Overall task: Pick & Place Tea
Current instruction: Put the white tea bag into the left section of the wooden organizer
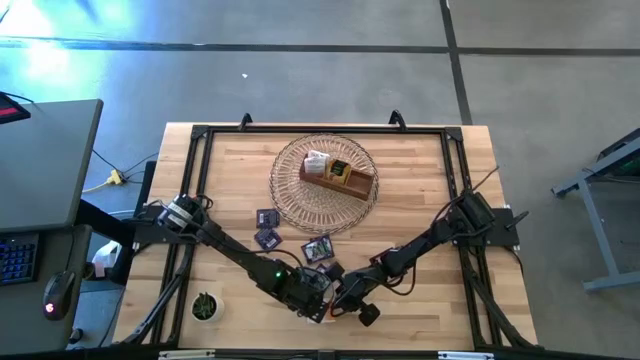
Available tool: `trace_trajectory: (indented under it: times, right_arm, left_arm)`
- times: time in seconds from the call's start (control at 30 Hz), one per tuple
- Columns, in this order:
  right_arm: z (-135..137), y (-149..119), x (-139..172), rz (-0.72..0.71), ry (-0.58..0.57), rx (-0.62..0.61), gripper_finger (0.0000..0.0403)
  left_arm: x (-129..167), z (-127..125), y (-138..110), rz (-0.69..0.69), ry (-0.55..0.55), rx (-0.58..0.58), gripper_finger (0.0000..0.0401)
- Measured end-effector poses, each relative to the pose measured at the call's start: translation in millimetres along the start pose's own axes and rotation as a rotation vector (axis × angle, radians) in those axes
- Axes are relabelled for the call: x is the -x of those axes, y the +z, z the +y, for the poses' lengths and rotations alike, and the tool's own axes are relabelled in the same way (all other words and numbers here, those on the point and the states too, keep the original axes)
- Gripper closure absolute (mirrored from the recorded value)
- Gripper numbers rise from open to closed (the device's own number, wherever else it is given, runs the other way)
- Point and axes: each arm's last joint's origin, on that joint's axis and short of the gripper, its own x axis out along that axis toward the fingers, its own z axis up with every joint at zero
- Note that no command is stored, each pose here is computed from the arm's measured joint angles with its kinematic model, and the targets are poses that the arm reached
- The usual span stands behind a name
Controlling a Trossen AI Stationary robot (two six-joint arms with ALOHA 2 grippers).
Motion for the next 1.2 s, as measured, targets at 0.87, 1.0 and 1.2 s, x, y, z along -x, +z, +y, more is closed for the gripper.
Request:
trace_trajectory:
  times: [0.87,1.0,1.2]
  right_arm:
    - [-3.1,-7.3,-8.7,-0.013,-0.039,-0.017,0.0403]
    - [-2.4,-7.4,-8.7,-0.013,-0.035,-0.042,0.0403]
    - [-2.3,-7.4,-8.7,-0.014,-0.031,-0.058,0.0403]
  left_arm:
    - [0.0,0.2,7.3,-0.056,0.006,-0.157,0.0305]
    - [0.2,0.8,7.6,-0.055,0.015,-0.219,0.0333]
    - [0.2,0.9,8.7,-0.062,0.022,-0.404,0.0395]
